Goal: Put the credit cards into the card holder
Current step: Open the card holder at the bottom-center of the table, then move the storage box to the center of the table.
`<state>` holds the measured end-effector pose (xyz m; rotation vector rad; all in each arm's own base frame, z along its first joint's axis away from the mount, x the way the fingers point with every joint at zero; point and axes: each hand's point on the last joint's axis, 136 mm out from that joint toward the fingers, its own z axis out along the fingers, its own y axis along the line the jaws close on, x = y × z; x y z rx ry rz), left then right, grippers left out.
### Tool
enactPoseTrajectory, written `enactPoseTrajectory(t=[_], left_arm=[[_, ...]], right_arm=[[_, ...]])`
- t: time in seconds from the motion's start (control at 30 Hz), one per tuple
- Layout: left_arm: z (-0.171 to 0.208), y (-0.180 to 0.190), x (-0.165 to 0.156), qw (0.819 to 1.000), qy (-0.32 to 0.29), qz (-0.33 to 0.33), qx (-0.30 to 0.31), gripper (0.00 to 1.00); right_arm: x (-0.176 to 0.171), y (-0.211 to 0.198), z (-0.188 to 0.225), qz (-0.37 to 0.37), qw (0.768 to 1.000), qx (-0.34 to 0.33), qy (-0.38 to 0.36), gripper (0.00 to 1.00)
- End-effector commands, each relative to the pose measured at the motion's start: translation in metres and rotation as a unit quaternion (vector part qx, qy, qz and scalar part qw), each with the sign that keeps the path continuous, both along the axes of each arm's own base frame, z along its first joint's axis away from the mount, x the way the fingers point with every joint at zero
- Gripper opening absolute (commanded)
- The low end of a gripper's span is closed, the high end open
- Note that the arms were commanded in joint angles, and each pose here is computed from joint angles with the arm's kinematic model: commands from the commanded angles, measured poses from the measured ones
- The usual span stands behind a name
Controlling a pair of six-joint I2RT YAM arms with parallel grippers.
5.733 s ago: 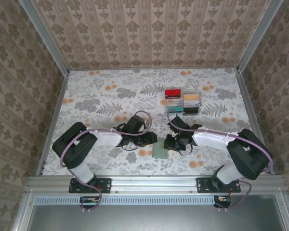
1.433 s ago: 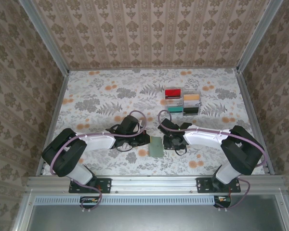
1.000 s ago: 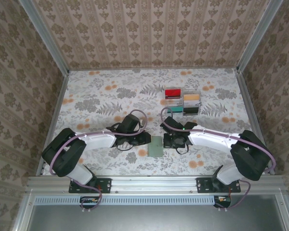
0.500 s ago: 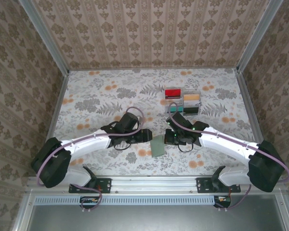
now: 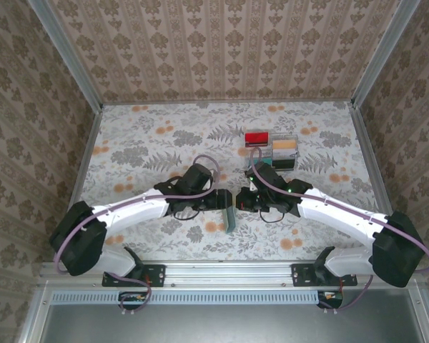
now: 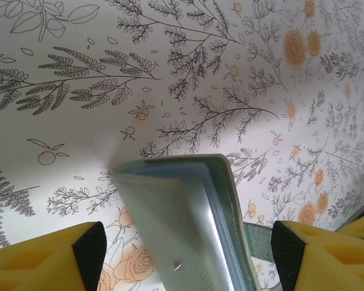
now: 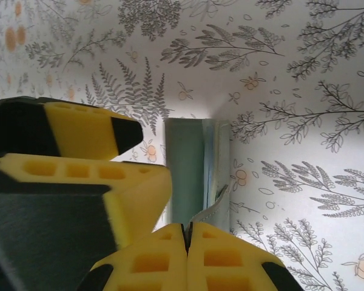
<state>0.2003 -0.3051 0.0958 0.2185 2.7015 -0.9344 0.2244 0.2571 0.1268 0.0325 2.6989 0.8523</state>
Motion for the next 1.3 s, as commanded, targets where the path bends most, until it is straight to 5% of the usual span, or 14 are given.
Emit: enactPoseTrajectory(t=[0.0, 0.33, 0.5, 0.63, 0.8, 0.93, 1.07, 1.27], left_arm=[[-0.004, -0.001, -0.002, 1.0, 0.007, -0.008, 0.013, 0.73], [-0.02, 0.019, -0.007, 0.999, 0.012, 0.007, 0.052, 0.63], [-0.027, 0.03, -0.007, 0.997, 0.009, 0.02, 0.07, 0.39], [-0.025, 0.028, -0.002, 0.998, 0.006, 0.016, 0.061, 0.32], [-0.016, 0.021, 0.001, 0.998, -0.004, -0.007, 0.062, 0.36], [-0.04, 0.05, 0.0, 0.989, 0.017, 0.01, 0.144, 0.31], [-0.051, 0.054, -0.005, 0.99, 0.035, 0.017, 0.132, 0.33], [-0.037, 0.074, 0.004, 0.983, 0.011, 0.054, 0.173, 0.56]], right_arm=[[0.003, 0.006, 0.015, 0.0, 1.0, 0.023, -0.005, 0.04], [0.002, -0.037, -0.023, -0.061, 0.994, -0.084, 0.024, 0.04], [-0.004, -0.049, -0.045, -0.079, 0.99, -0.105, 0.044, 0.06], [-0.007, -0.048, -0.056, -0.073, 0.99, -0.11, 0.058, 0.08], [-0.006, -0.048, -0.06, -0.065, 0.988, -0.127, 0.063, 0.21], [-0.001, -0.078, -0.055, -0.083, 0.977, -0.19, 0.047, 0.38], [0.011, -0.106, -0.051, -0.109, 0.972, -0.201, 0.05, 0.42], [0.054, -0.145, 0.001, -0.156, 0.972, -0.172, -0.028, 0.54]])
